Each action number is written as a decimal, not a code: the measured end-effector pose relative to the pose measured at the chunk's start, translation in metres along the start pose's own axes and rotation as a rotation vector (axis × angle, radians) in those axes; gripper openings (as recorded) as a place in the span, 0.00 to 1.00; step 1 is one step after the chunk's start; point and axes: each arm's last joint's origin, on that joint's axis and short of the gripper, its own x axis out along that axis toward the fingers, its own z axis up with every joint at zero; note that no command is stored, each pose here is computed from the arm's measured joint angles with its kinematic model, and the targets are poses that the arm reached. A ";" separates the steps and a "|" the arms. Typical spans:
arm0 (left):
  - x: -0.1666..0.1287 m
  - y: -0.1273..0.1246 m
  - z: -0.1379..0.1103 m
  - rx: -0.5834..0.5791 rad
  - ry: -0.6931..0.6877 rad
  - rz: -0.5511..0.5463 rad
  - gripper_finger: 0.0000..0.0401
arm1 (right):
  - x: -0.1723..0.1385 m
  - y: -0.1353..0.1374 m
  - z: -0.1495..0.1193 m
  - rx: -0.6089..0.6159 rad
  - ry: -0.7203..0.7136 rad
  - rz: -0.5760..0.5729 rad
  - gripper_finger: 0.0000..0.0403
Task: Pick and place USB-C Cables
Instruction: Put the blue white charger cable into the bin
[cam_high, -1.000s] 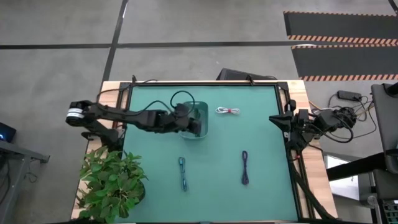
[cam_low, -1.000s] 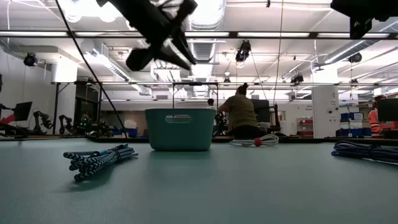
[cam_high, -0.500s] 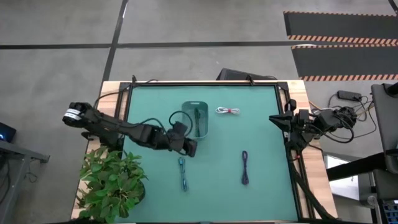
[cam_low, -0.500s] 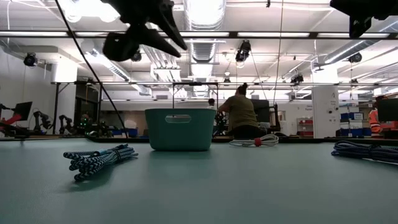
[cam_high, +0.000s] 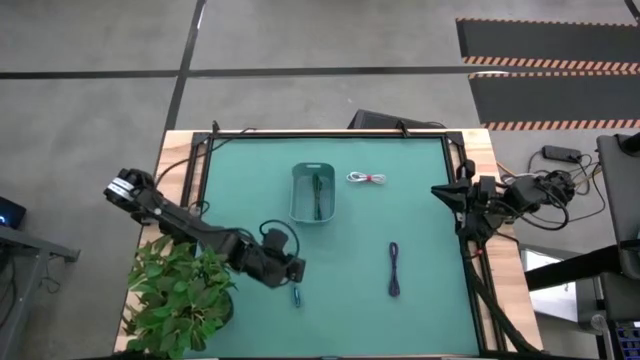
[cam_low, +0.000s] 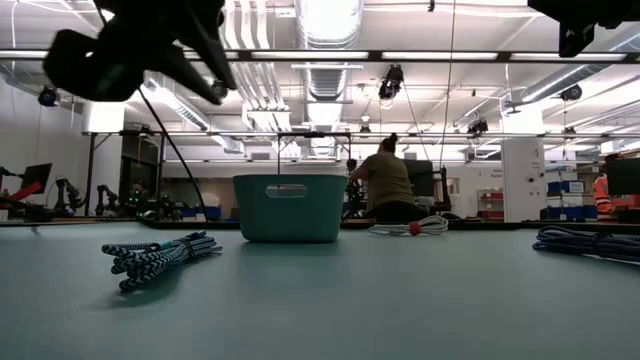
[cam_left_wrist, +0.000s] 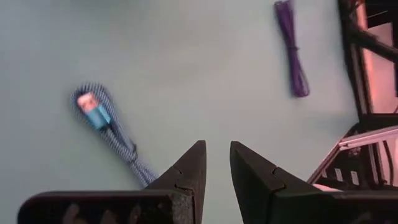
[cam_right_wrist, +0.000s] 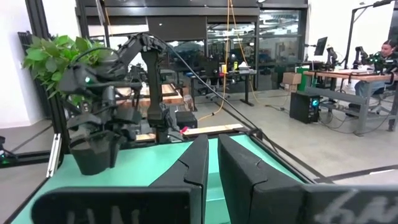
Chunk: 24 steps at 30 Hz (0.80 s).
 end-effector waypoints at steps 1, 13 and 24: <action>0.001 0.002 -0.003 -0.005 0.004 0.013 0.14 | 0.001 0.001 0.000 -0.001 0.001 0.001 0.07; 0.018 0.013 -0.020 -0.040 0.021 0.115 0.14 | 0.008 0.005 0.002 -0.044 -0.006 0.000 0.07; 0.029 0.033 -0.022 -0.117 -0.013 0.228 0.14 | 0.008 0.005 0.003 -0.071 -0.011 -0.001 0.07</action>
